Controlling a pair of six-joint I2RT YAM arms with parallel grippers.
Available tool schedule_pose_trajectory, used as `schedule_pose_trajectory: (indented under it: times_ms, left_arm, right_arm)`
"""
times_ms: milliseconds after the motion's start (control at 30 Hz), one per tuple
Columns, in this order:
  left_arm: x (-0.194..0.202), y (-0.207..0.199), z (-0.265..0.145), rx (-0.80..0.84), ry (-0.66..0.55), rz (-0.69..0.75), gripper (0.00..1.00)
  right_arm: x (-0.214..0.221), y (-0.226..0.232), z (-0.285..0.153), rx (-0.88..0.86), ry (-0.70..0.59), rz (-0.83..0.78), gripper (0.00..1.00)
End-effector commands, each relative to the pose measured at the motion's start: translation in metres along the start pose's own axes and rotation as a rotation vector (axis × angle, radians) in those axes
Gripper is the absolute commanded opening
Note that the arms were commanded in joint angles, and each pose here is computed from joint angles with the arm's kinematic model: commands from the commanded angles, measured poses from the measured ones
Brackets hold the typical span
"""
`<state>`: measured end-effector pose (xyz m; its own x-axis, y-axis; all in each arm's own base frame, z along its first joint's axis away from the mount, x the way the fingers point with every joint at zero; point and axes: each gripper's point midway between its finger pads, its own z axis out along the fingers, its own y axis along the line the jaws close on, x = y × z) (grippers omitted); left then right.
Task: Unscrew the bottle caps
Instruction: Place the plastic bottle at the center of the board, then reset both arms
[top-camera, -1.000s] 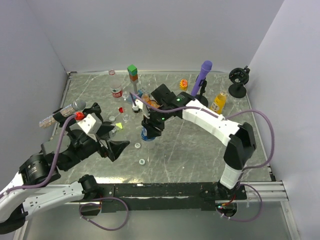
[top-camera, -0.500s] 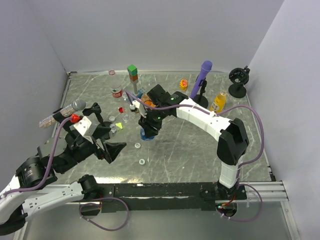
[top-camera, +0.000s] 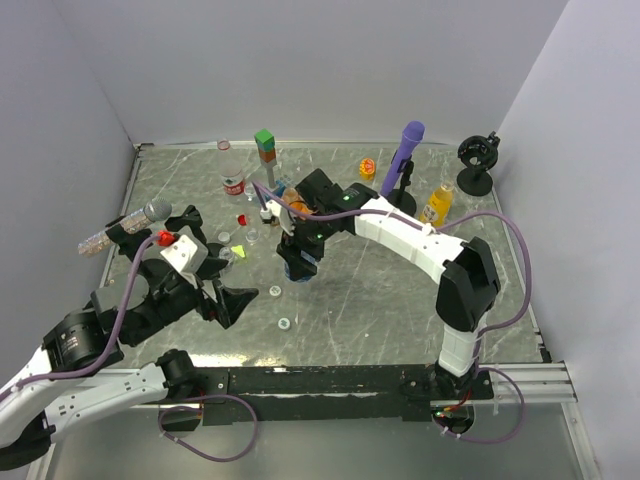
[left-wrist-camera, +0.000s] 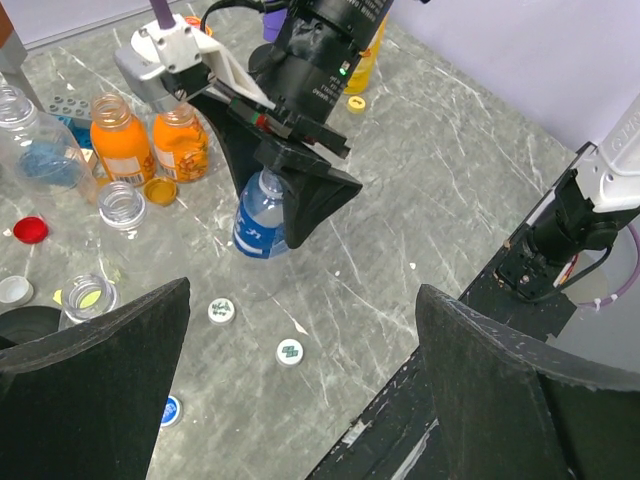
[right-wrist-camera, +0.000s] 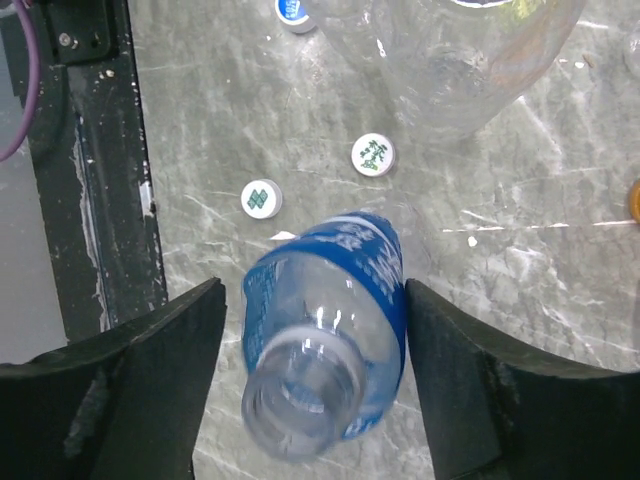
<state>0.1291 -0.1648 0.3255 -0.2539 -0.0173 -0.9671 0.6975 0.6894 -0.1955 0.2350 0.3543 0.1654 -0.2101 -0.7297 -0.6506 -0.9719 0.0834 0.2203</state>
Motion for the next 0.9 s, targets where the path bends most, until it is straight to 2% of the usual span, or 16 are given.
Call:
schedule_pose_trajectory:
  times_ms: [0,33,67,333,533,633,733,867]
  left_arm:
    - [-0.008,-0.006,0.007,0.019,-0.020,-0.023,0.97]
    - [-0.008,-0.007,0.008,0.019,-0.020,-0.023,0.97]
    - [-0.009,-0.008,0.008,0.024,-0.020,-0.022,0.97]
    - [-0.012,-0.013,0.016,0.043,-0.022,-0.021,0.97]
    - [-0.034,-0.016,0.017,0.037,-0.096,-0.076,0.97]
    - [-0.053,-0.009,0.020,-0.019,-0.165,-0.113,0.97]
    - [-0.064,-0.008,0.035,-0.050,-0.172,-0.101,0.97]
    - [-0.086,-0.001,0.062,-0.134,-0.145,-0.066,0.97]
  right_arm:
    - [-0.019,0.012,-0.029,0.023,-0.074,-0.038,0.81]
    - [-0.021,0.014,-0.033,0.029,-0.083,-0.047,0.88]
    - [-0.024,0.016,-0.038,0.036,-0.092,-0.059,0.99]
    - [-0.041,0.024,-0.081,0.083,-0.173,-0.103,0.99]
    - [-0.047,0.039,-0.138,0.137,-0.297,-0.159,0.99]
    - [-0.040,0.039,-0.177,0.217,-0.392,-0.131,0.99]
    - [-0.022,0.040,-0.223,0.289,-0.526,-0.037,0.99]
    - [0.010,0.033,-0.262,0.514,-0.569,0.027,0.99]
